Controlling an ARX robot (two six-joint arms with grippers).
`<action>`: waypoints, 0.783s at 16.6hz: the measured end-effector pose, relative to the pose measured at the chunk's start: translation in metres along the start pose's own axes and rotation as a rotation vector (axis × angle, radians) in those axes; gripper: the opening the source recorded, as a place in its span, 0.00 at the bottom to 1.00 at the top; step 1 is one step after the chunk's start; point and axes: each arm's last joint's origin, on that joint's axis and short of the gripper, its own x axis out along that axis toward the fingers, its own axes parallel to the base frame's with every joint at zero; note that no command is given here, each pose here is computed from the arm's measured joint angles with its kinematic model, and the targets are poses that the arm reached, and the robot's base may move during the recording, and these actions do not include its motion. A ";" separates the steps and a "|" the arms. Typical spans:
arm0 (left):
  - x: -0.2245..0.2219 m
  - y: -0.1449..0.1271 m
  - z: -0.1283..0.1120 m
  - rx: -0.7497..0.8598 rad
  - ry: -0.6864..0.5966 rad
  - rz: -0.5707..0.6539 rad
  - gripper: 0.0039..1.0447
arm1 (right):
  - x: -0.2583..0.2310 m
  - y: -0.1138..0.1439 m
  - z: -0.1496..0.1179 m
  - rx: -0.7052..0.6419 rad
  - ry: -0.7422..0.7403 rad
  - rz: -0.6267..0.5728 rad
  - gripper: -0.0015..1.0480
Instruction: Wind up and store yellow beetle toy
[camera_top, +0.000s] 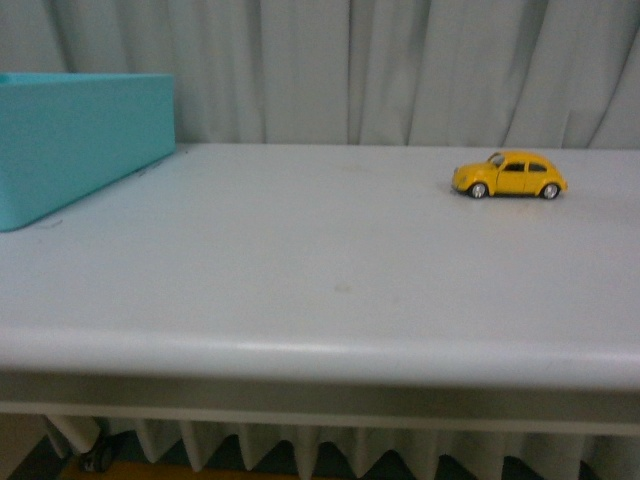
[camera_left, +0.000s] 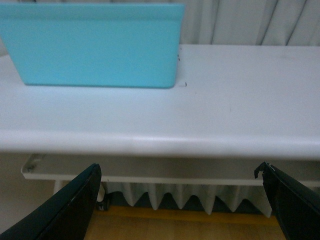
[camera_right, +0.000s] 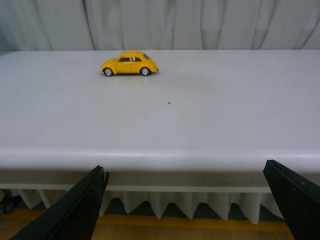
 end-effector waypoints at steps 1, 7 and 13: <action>0.000 0.000 0.000 0.000 0.000 0.000 0.94 | 0.000 0.000 0.000 0.000 0.001 0.000 0.94; 0.000 0.000 0.000 -0.002 0.000 0.001 0.94 | 0.000 0.000 0.000 0.000 0.000 -0.001 0.94; 0.000 0.000 0.000 -0.002 -0.004 -0.001 0.94 | 0.000 0.000 0.000 0.002 -0.003 -0.001 0.94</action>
